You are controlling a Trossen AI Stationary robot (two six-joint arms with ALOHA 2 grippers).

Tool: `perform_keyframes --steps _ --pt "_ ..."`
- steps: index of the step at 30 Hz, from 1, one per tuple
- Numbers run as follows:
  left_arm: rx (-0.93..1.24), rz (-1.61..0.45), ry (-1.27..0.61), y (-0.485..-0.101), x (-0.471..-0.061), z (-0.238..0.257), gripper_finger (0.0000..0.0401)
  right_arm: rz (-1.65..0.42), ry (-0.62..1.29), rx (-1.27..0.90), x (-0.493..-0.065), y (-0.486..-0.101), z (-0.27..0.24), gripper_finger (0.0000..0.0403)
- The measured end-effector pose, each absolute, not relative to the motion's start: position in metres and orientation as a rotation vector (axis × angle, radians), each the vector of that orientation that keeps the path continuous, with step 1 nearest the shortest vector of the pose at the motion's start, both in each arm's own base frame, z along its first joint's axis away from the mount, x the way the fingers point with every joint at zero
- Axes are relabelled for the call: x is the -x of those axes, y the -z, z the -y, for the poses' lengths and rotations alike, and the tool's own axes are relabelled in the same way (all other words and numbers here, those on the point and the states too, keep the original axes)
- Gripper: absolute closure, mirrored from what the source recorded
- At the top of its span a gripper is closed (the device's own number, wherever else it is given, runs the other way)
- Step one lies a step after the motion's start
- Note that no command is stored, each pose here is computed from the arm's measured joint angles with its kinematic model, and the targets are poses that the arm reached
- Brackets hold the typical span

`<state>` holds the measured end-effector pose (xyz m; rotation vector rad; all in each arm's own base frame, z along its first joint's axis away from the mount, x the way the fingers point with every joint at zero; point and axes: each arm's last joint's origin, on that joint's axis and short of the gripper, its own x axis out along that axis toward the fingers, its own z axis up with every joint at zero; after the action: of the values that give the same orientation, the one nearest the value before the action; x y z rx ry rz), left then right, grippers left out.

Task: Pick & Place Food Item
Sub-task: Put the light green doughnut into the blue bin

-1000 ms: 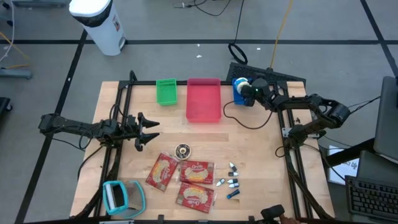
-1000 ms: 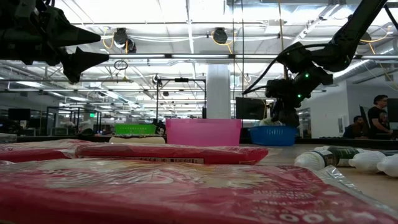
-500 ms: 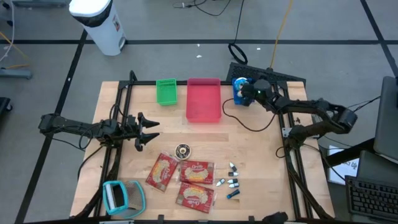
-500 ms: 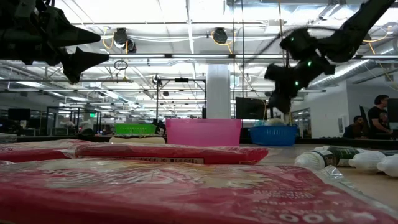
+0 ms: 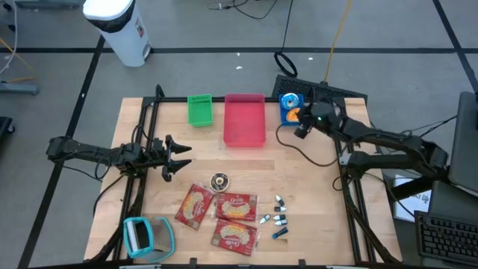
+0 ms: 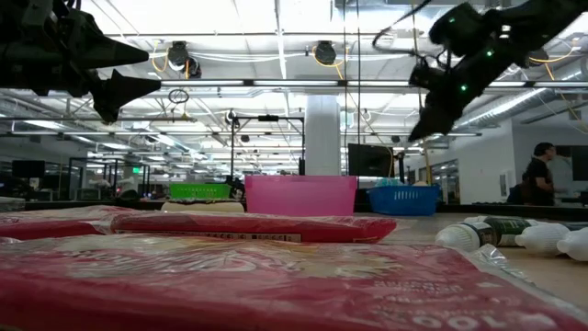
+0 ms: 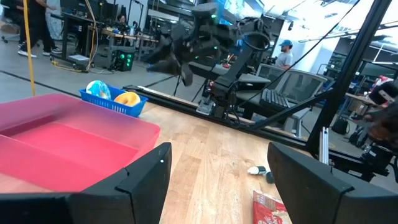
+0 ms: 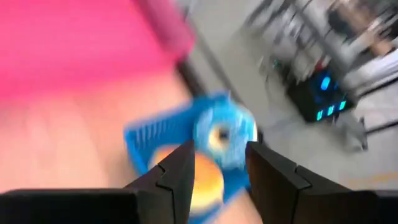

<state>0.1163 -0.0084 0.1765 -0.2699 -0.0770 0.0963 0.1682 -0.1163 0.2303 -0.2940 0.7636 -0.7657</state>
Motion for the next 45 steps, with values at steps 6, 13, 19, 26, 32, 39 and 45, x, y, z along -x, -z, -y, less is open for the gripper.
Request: perform_keyframes --steps 6,13,19,26,32,39,45 --pt "0.27 0.077 -0.096 -0.176 -0.116 0.008 0.0132 -1.084 0.625 0.241 -0.182 -0.244 0.149 0.0273" --pt "0.27 0.077 -0.097 -0.177 -0.116 0.008 0.0132 -1.316 0.339 0.344 -0.204 -0.216 0.183 0.0247" --pt "0.27 0.077 -0.096 -0.177 -0.116 0.008 0.0132 -1.415 0.233 0.507 -0.208 -0.206 0.186 0.0213" --pt "0.27 0.077 -0.097 -0.176 -0.116 0.008 0.0132 -1.438 0.196 0.567 -0.206 -0.199 0.185 0.0221" --pt "0.27 0.077 -0.097 -0.177 -0.116 0.008 0.0132 -1.472 0.128 0.611 -0.2 -0.184 0.18 0.0232" --pt "0.27 0.077 -0.097 -0.176 -0.116 0.008 0.0132 -1.465 0.15 0.668 -0.2 -0.18 0.181 0.0266" --pt "0.27 0.076 -0.096 -0.176 -0.116 0.008 0.0132 -1.428 0.181 0.697 -0.204 -0.182 0.184 0.0332"
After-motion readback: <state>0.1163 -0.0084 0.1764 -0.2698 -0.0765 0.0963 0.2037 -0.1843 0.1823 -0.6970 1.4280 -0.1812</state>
